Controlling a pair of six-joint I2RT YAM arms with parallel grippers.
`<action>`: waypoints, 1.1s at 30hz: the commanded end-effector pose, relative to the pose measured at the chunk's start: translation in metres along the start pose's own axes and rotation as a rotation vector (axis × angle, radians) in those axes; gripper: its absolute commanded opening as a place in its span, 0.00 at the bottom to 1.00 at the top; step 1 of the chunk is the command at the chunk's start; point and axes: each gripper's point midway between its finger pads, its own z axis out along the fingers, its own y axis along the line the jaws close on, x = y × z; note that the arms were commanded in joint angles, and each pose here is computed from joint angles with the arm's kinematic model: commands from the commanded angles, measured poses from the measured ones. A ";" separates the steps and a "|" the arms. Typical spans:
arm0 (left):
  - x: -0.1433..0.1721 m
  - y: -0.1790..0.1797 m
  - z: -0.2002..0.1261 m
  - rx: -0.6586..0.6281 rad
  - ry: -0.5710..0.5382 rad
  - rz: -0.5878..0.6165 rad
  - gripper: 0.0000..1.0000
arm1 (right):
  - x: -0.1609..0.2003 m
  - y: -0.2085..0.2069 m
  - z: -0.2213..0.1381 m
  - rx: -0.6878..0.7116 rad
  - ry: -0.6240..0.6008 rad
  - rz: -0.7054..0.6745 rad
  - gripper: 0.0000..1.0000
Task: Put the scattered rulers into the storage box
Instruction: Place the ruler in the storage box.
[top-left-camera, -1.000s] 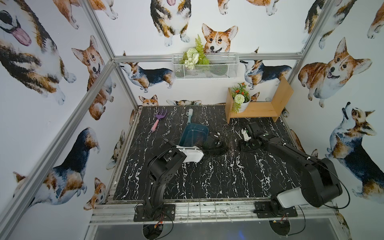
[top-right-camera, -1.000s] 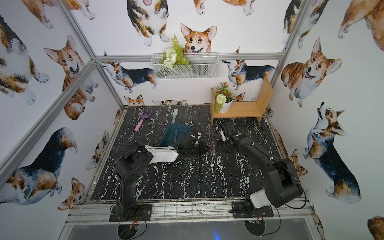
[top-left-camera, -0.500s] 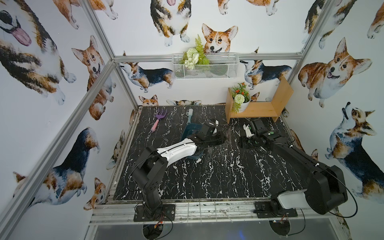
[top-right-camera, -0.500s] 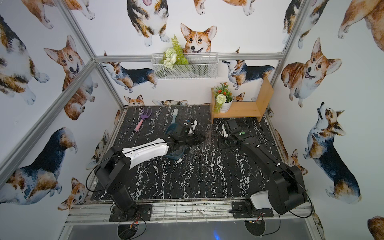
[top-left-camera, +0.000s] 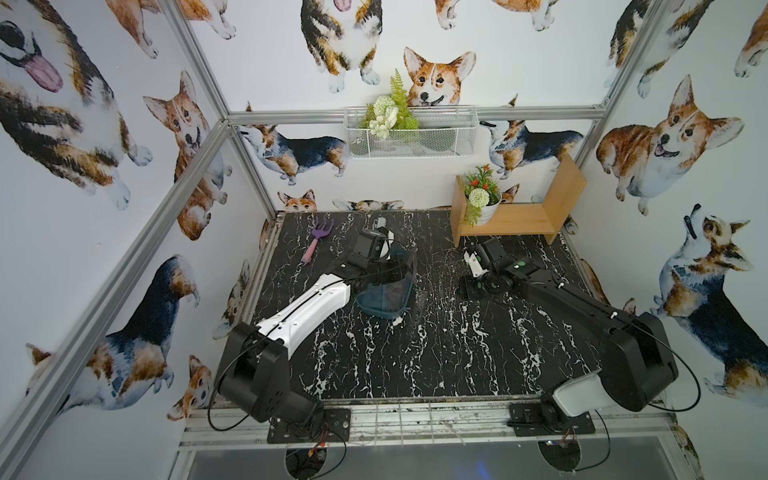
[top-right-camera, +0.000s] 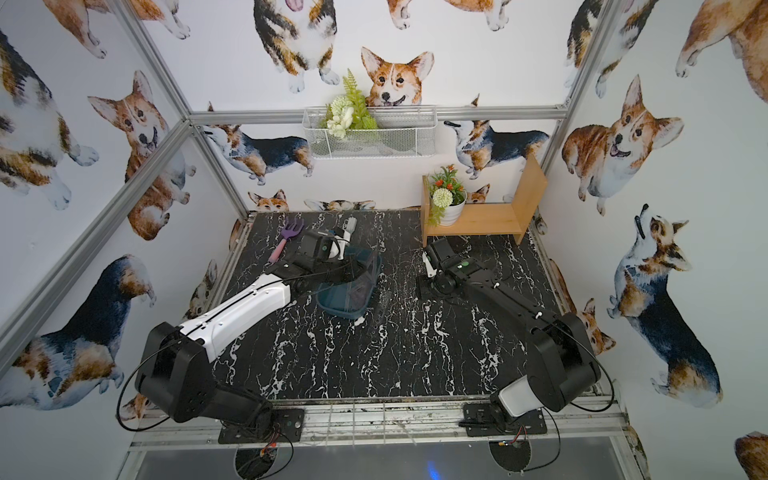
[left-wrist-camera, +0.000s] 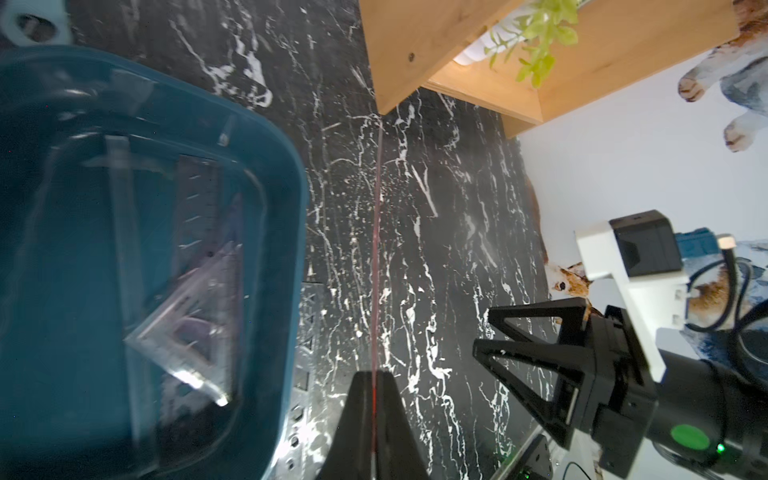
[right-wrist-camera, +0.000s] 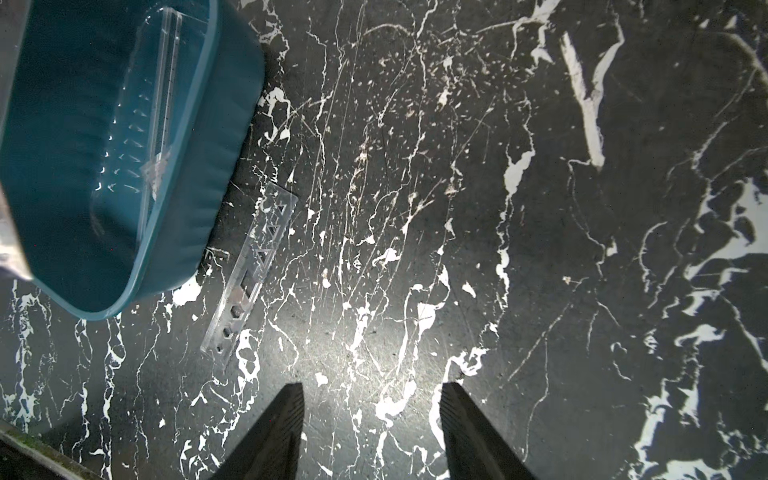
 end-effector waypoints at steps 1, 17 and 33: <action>0.010 0.024 -0.011 -0.070 0.054 0.046 0.00 | -0.008 0.013 0.005 -0.028 -0.017 -0.007 0.58; 0.017 0.079 0.025 -0.192 0.139 0.053 0.00 | 0.011 0.044 0.033 -0.055 0.048 -0.046 0.57; 0.053 0.088 0.058 -0.140 0.244 0.002 0.00 | 0.020 0.049 0.049 -0.056 0.080 -0.048 0.57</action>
